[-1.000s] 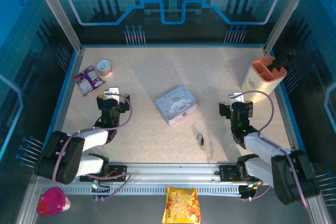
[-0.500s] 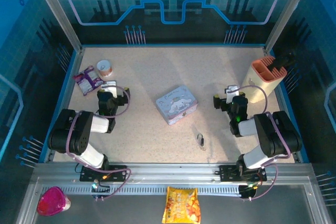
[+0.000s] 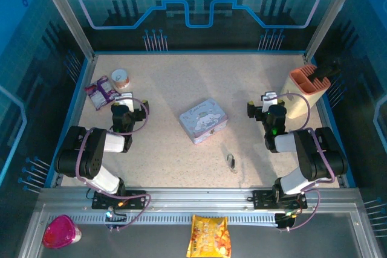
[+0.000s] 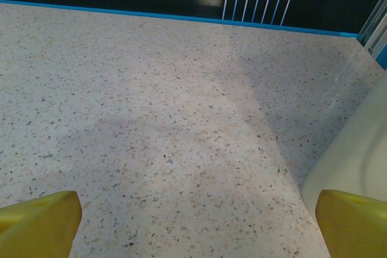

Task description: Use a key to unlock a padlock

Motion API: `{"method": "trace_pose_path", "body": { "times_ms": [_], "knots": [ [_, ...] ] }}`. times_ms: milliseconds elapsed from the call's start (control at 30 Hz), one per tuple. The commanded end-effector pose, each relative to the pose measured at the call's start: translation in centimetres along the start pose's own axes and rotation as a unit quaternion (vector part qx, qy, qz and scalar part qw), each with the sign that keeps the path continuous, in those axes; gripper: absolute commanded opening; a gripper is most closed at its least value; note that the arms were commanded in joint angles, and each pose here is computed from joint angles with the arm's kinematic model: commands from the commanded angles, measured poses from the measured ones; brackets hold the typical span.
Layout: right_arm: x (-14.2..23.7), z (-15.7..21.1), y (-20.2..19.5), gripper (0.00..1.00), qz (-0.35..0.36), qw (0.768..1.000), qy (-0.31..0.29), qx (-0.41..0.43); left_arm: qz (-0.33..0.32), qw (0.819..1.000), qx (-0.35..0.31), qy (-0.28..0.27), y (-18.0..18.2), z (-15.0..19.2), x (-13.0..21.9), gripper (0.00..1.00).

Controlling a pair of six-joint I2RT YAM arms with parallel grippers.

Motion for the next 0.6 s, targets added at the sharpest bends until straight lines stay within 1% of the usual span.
{"method": "trace_pose_path", "body": {
  "times_ms": [0,400,567],
  "knots": [
    [-0.18,-0.62,-0.02,1.00,0.006,1.000,-0.009,0.001,0.008,1.000,0.011,-0.006,-0.20,-0.61,0.03,0.99],
    [-0.29,-0.56,-0.08,1.00,-0.001,1.000,-0.006,-0.004,0.008,1.000,0.011,-0.006,-0.21,-0.63,0.03,0.99],
    [0.04,-0.63,-0.25,1.00,0.009,1.000,-0.015,-0.004,0.013,1.000,0.009,-0.005,-0.39,-0.62,-0.01,0.99]
  ]
}}
Point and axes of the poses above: each hand's point on the last joint's axis, 136 mm out from that joint toward the fingers, its own x axis back along the fingers, its own y axis along the line the jaws close on, z = x × y, the point moved 1 cm from there along x, back along the fingers, and after that the axes turned 4 degrees about x, right-handed, at the moved point
